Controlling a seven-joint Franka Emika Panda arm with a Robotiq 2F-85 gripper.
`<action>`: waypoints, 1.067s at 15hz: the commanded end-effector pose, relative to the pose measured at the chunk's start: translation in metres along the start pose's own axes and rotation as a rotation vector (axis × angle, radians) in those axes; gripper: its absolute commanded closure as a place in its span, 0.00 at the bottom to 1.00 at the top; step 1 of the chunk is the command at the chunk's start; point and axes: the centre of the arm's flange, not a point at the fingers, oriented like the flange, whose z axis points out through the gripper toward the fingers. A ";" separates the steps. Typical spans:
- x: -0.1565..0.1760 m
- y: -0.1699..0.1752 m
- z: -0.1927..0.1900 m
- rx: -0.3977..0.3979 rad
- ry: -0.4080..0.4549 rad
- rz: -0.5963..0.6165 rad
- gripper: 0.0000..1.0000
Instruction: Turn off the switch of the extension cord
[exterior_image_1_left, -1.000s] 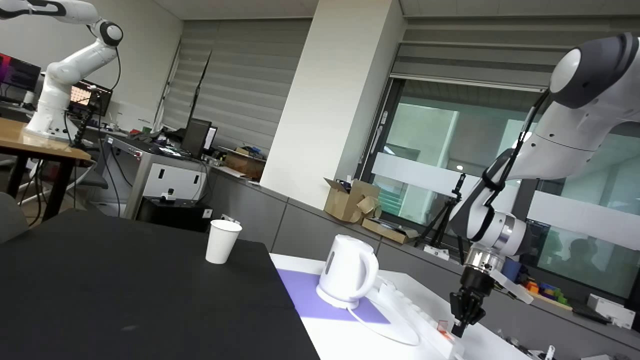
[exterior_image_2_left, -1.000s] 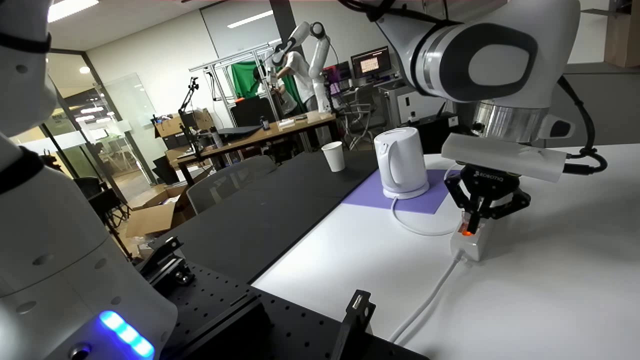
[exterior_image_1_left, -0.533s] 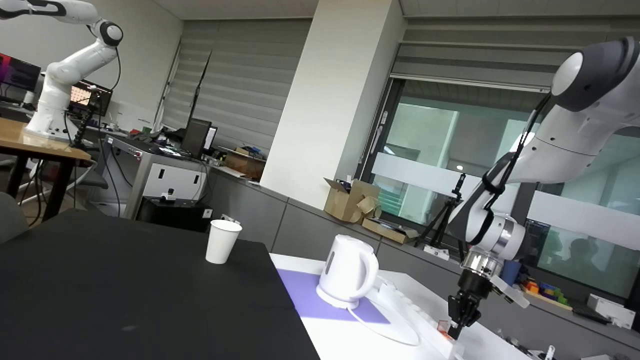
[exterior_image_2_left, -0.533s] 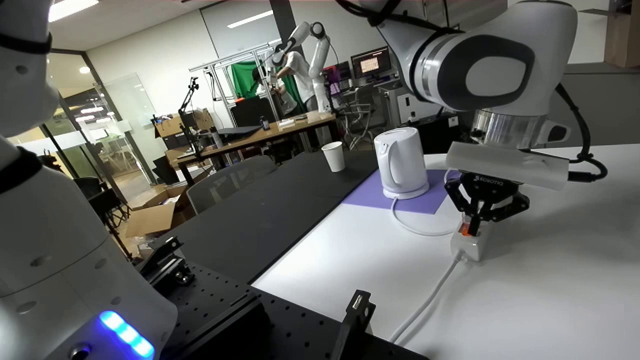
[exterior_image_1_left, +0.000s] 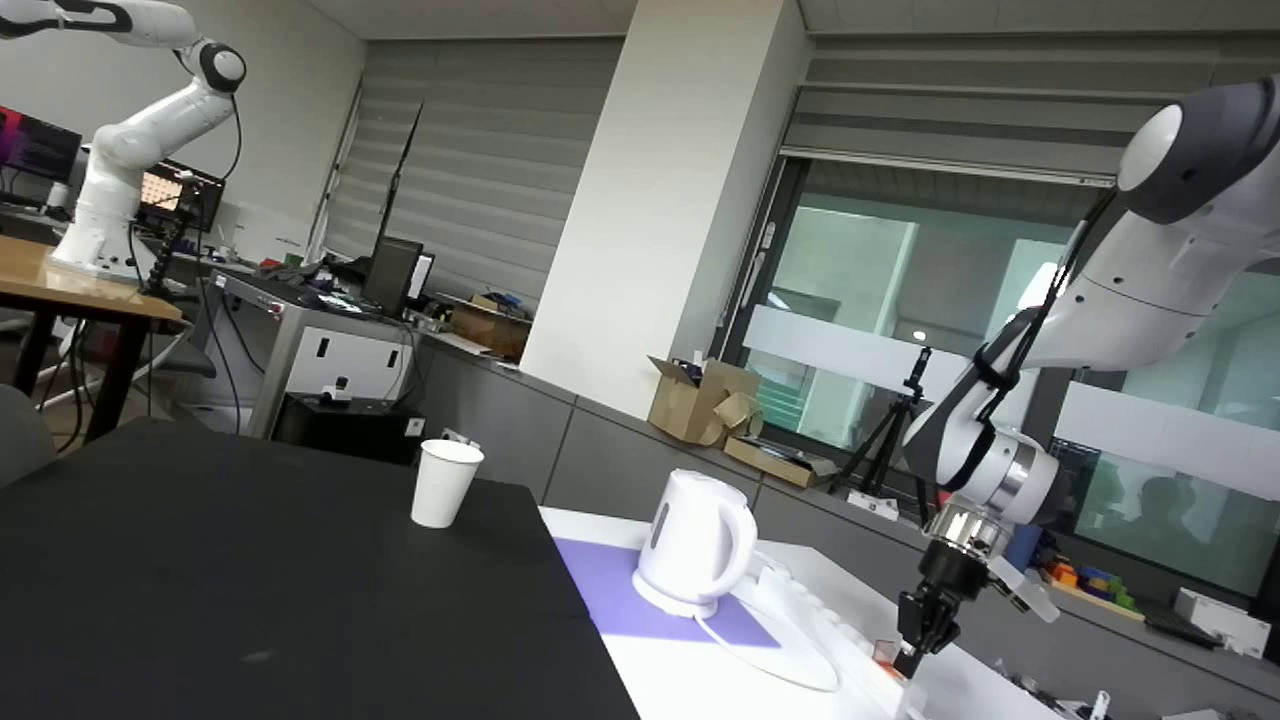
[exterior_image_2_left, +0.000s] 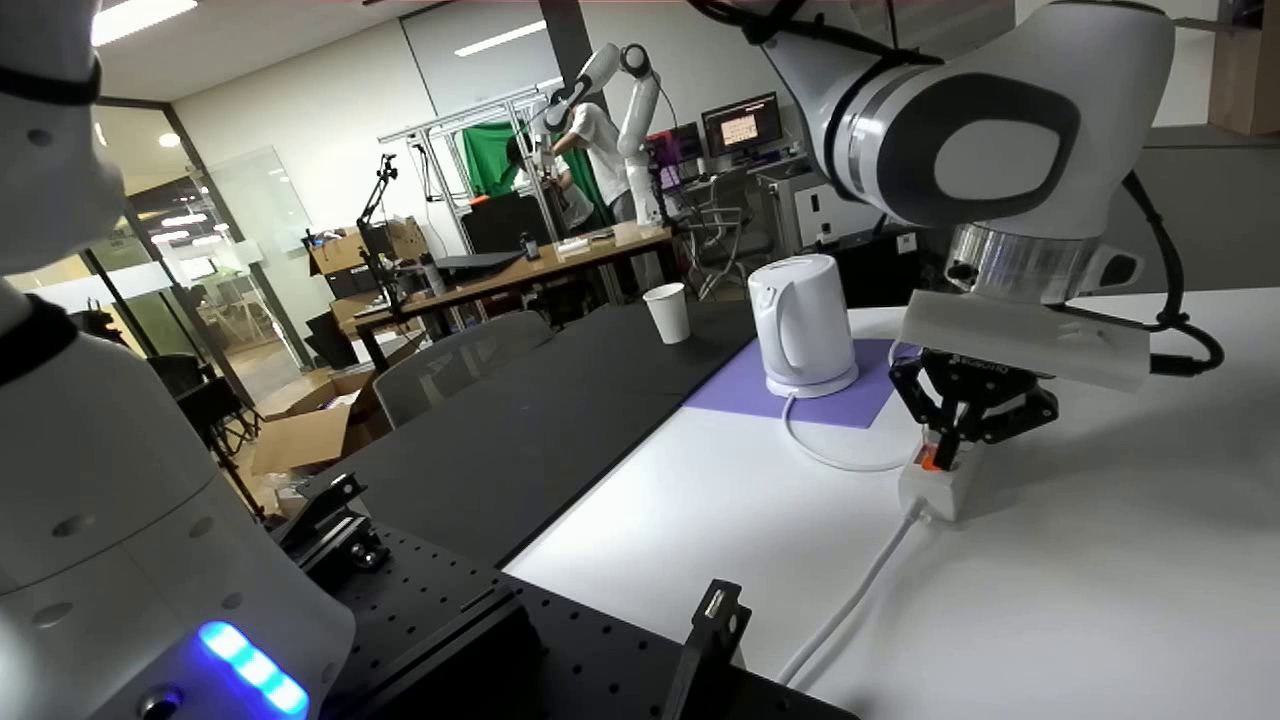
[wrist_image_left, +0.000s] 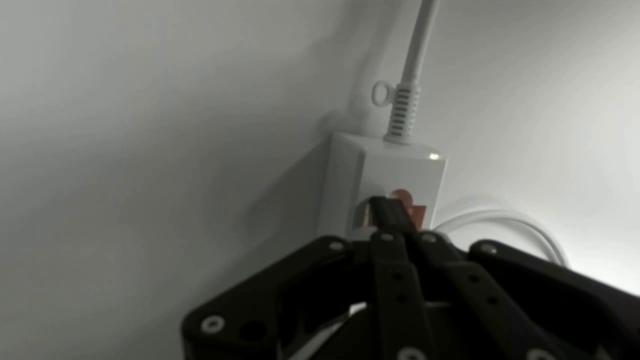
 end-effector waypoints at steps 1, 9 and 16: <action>-0.009 -0.007 0.015 0.003 0.037 -0.017 1.00; -0.012 -0.015 0.021 -0.051 0.097 0.091 1.00; -0.008 -0.023 0.023 -0.062 0.091 0.159 1.00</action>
